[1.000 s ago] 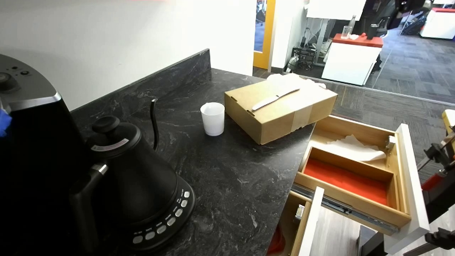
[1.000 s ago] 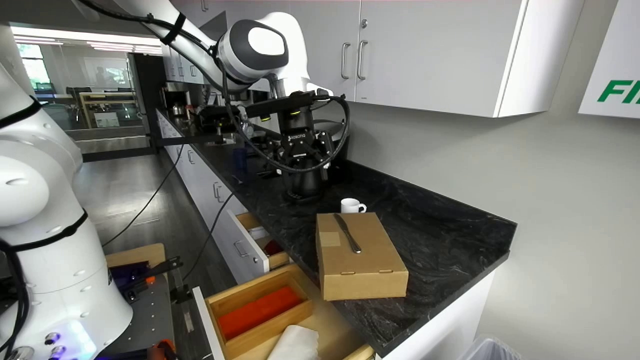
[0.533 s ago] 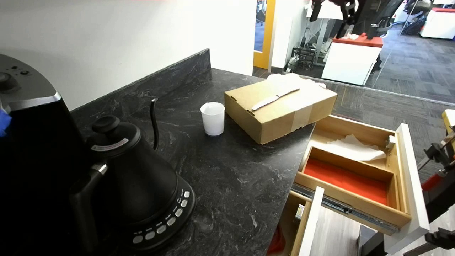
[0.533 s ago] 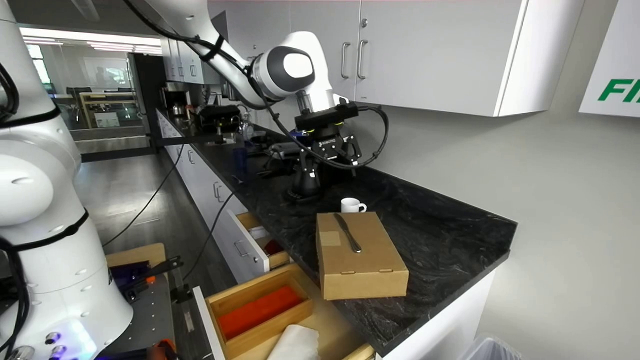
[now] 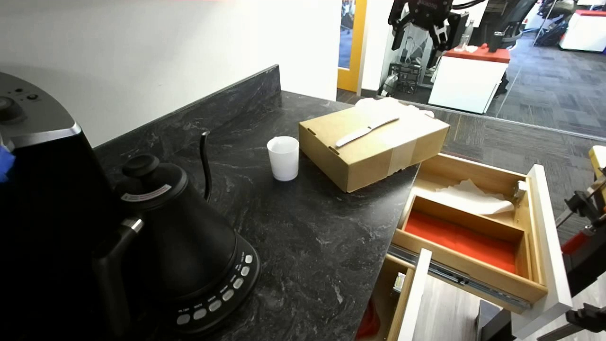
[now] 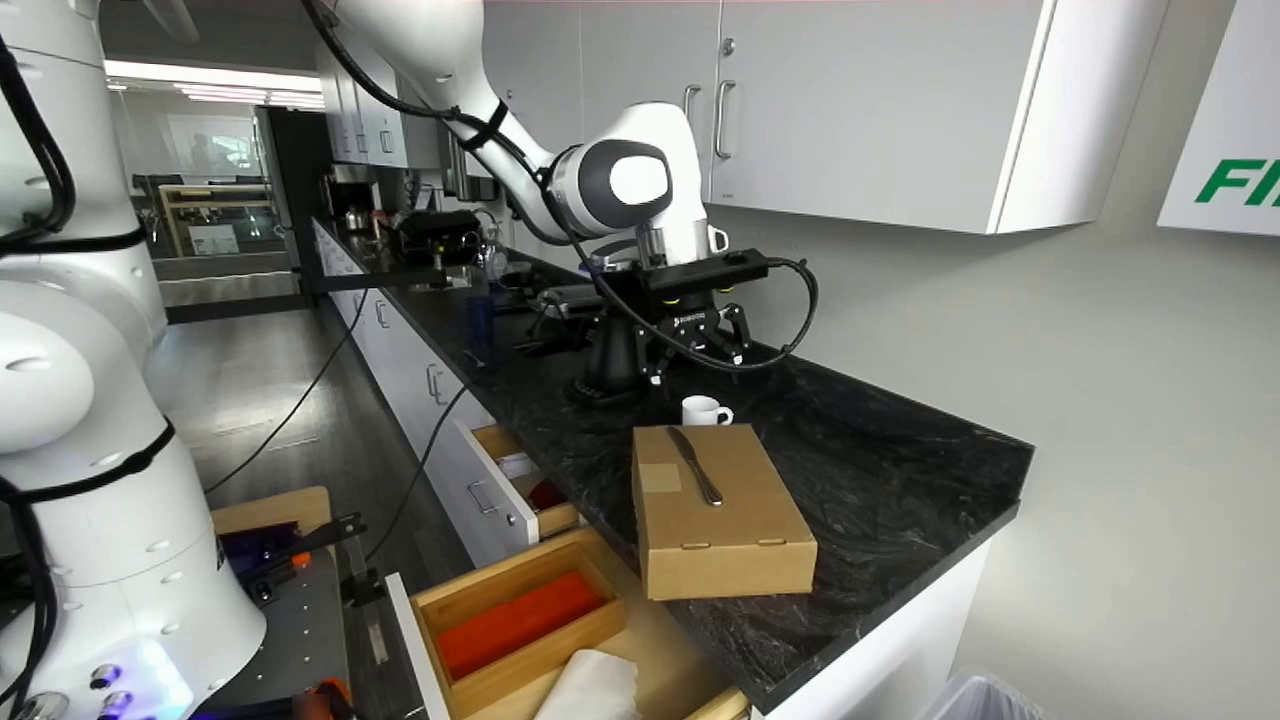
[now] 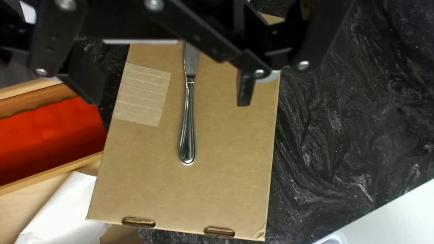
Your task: Move the knife from the top of the box to the left compartment of the drawer
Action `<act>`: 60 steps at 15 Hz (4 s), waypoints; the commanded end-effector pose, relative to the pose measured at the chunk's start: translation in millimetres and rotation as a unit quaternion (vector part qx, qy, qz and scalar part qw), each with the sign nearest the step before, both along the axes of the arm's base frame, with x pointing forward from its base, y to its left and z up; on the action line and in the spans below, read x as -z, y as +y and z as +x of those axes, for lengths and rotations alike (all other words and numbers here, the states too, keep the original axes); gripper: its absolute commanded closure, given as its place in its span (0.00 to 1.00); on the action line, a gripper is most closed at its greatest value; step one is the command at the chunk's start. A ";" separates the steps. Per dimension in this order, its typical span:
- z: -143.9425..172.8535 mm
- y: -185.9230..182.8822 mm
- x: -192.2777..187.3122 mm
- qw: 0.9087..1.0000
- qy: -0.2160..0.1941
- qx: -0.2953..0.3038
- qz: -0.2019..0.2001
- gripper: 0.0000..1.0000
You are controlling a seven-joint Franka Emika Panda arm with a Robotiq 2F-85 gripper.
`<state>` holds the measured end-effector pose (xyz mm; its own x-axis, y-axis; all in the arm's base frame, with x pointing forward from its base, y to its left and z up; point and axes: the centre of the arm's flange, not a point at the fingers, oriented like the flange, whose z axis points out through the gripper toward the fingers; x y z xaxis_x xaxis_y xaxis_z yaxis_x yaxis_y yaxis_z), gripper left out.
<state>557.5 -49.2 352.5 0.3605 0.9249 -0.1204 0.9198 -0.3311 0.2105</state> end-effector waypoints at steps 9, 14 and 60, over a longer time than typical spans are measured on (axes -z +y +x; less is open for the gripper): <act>-5.2 9.7 41.2 0.995 0.012 -0.079 0.064 0.00; -17.2 3.1 67.8 0.994 0.012 -0.085 0.072 0.00; 94.8 -21.8 140.9 0.987 0.066 -0.067 0.131 0.67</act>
<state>642.9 -64.5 210.2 0.2330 0.9706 0.0606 0.9716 -0.2349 0.0272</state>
